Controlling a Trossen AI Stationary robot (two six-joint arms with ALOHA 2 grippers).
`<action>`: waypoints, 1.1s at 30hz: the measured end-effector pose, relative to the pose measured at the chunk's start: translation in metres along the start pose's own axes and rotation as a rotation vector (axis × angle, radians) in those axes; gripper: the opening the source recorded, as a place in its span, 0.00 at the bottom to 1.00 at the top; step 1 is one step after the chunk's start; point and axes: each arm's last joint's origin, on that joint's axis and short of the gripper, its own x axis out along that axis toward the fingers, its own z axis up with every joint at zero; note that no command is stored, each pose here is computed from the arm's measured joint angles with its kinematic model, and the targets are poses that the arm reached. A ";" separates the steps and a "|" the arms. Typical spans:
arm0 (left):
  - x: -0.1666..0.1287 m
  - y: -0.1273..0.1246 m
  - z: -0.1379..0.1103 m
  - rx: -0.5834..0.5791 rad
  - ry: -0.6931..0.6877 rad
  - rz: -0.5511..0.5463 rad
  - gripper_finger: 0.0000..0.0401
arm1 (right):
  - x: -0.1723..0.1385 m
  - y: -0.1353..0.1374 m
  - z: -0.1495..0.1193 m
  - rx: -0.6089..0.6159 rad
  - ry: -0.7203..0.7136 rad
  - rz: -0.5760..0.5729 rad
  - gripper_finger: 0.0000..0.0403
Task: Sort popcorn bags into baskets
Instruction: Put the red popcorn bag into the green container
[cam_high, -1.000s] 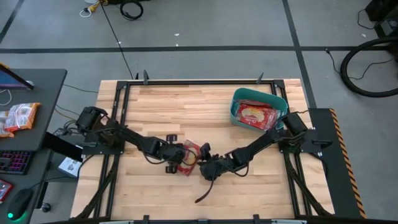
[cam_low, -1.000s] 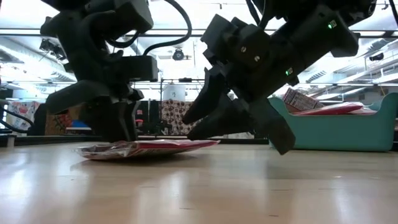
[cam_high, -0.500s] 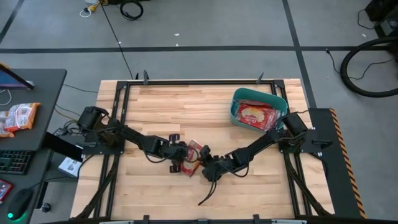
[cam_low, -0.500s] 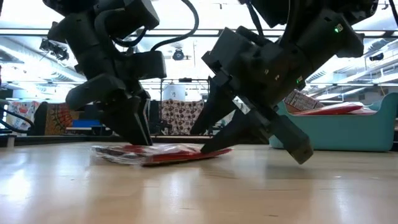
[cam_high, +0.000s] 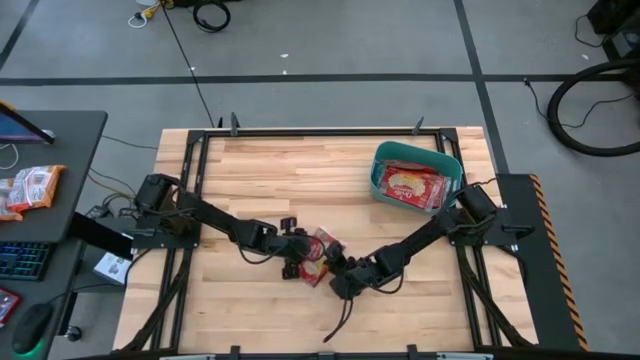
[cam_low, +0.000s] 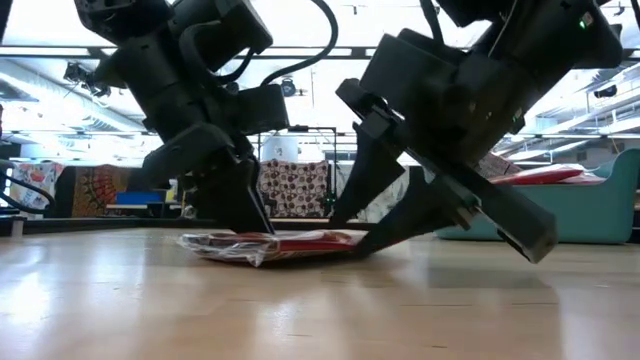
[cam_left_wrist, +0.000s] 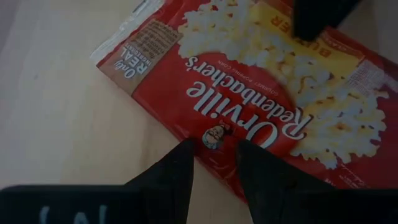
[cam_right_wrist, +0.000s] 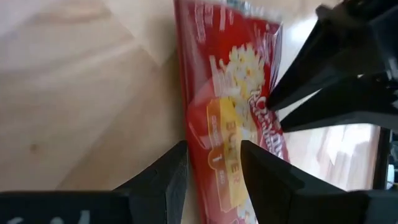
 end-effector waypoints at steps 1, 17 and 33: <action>0.000 0.000 0.000 0.003 -0.003 -0.003 0.32 | 0.000 0.000 -0.001 -0.001 0.006 0.005 0.38; 0.001 -0.001 0.001 0.020 -0.016 -0.014 0.32 | 0.005 -0.009 -0.005 -0.039 0.049 -0.088 0.37; -0.026 0.005 0.007 0.068 -0.027 0.009 0.32 | -0.002 -0.012 0.002 -0.038 0.044 -0.164 0.05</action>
